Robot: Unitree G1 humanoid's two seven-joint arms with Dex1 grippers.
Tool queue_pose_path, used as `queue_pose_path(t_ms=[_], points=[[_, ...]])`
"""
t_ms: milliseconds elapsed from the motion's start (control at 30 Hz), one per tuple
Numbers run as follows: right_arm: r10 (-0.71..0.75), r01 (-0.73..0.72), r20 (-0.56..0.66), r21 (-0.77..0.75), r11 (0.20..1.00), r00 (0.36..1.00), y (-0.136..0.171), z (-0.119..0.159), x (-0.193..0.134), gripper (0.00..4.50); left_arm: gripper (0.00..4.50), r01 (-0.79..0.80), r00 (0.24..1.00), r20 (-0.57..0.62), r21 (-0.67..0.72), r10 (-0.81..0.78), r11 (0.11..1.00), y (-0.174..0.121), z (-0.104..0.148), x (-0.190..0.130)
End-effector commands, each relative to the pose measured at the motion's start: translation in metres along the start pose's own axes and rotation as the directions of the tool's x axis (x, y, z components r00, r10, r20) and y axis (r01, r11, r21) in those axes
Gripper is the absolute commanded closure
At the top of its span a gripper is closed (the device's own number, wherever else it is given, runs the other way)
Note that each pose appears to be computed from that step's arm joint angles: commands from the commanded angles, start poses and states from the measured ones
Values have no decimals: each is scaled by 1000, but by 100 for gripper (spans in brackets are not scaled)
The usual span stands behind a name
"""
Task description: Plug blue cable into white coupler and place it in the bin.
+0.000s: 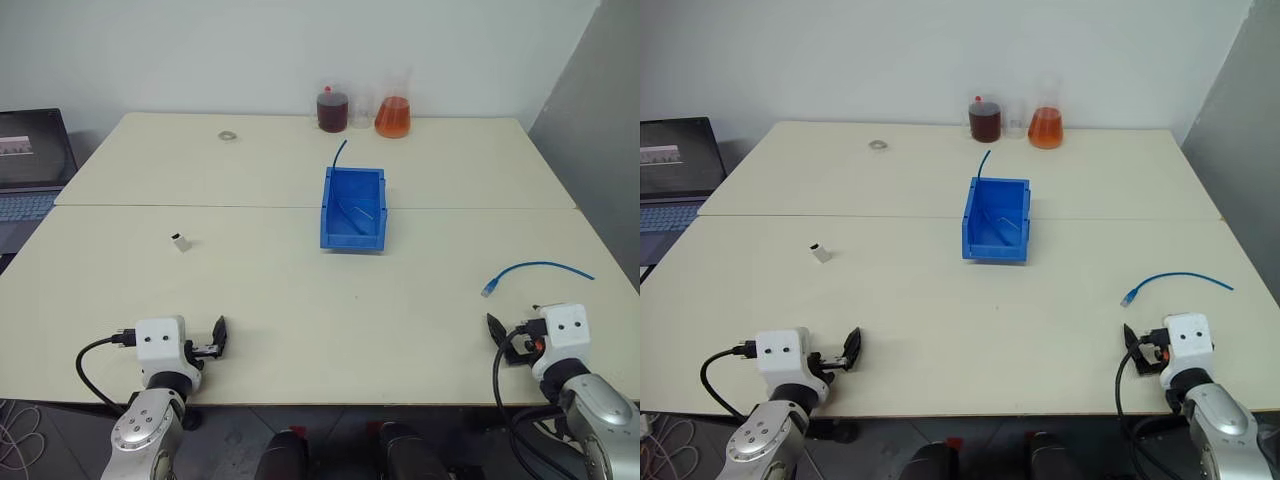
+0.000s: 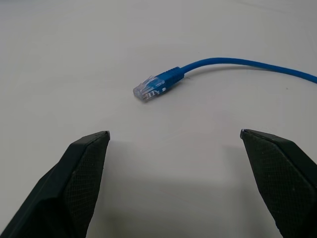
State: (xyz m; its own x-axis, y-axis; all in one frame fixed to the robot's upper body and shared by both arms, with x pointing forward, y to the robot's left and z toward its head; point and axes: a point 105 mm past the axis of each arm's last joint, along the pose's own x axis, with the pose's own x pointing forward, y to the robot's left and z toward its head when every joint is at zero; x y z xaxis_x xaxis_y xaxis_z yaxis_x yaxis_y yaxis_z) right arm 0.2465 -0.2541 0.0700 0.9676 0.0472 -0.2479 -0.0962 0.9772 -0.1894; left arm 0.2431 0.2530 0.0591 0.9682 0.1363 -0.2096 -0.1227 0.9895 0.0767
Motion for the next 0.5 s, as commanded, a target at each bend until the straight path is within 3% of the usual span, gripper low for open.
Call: queue_pose_path(t_ms=[33, 500], points=[[-9, 10, 47, -11, 1000, 999, -2, 11, -2, 1, 0, 22, 998, 63, 0, -22, 1000, -3, 16, 0], [-12, 13, 62, -18, 1000, 998, 3, 23, -3, 1, 0, 57, 996, 69, -2, -56, 998, -7, 18, 4]])
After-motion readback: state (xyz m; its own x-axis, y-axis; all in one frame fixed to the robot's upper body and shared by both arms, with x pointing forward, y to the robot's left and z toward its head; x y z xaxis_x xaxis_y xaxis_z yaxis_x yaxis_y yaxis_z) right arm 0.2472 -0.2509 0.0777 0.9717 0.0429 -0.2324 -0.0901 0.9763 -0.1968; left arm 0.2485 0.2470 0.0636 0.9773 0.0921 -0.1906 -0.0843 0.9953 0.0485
